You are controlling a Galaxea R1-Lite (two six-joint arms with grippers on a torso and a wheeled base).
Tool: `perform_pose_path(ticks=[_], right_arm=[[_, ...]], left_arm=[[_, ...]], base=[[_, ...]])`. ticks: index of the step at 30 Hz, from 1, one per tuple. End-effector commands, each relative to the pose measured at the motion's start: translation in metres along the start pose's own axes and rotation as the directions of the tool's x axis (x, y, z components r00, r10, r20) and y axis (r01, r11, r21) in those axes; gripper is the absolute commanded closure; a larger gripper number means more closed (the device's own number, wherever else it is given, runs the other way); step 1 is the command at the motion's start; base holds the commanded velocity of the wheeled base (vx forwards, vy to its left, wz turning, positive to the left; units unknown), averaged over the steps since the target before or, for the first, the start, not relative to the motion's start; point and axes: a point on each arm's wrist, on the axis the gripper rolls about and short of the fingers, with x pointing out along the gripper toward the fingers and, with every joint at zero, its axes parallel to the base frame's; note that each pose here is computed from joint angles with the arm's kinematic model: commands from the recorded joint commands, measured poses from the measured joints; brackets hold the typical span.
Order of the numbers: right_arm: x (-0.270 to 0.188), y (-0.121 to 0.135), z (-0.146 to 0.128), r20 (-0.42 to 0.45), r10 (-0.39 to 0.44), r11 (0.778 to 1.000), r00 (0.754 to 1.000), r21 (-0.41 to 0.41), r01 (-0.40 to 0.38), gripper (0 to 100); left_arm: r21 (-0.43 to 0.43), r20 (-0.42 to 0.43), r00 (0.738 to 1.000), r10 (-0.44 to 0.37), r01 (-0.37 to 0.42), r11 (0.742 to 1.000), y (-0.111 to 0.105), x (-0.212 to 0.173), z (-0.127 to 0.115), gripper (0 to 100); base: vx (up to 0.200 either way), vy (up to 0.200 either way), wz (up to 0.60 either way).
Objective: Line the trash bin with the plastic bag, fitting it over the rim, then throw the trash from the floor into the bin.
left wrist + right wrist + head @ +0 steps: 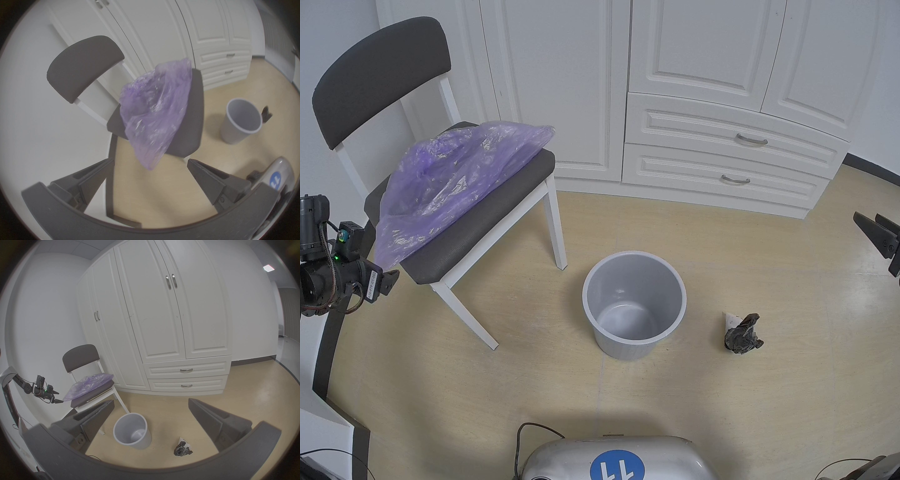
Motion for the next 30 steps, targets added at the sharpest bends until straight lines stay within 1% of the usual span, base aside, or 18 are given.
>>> perform_pose_path(ticks=[1,6,11,26,30], right_arm=[[0.000,-0.002,-0.001,-0.002,-0.010,1.000,1.000,-0.001,0.010,0],[0.001,-0.002,-0.001,-0.004,-0.010,1.000,1.000,-0.002,0.010,0],[0.001,-0.002,0.000,-0.002,-0.010,1.000,1.000,-0.002,0.010,0],[0.002,-0.004,-0.001,-0.007,-0.016,1.000,1.000,0.000,0.016,0],[0.002,-0.004,-0.001,-0.009,-0.017,1.000,1.000,0.000,0.017,0]], left_arm=[[0.035,-0.065,0.996,0.057,-0.055,0.998,0.007,0.017,-0.009,0],[0.020,-0.019,0.993,0.113,-0.113,0.993,0.013,0.032,-0.008,0],[0.014,-0.010,0.987,0.161,-0.161,0.987,0.013,0.045,-0.008,0],[0.016,0.004,0.988,0.157,-0.157,0.987,0.011,0.043,-0.007,0],[0.017,0.001,0.988,0.157,-0.157,0.987,0.010,0.048,-0.007,0]], base=[[0.000,0.000,0.00],[0.000,0.000,0.00],[0.000,0.000,0.00],[0.000,0.000,0.00],[0.000,0.000,0.00]])
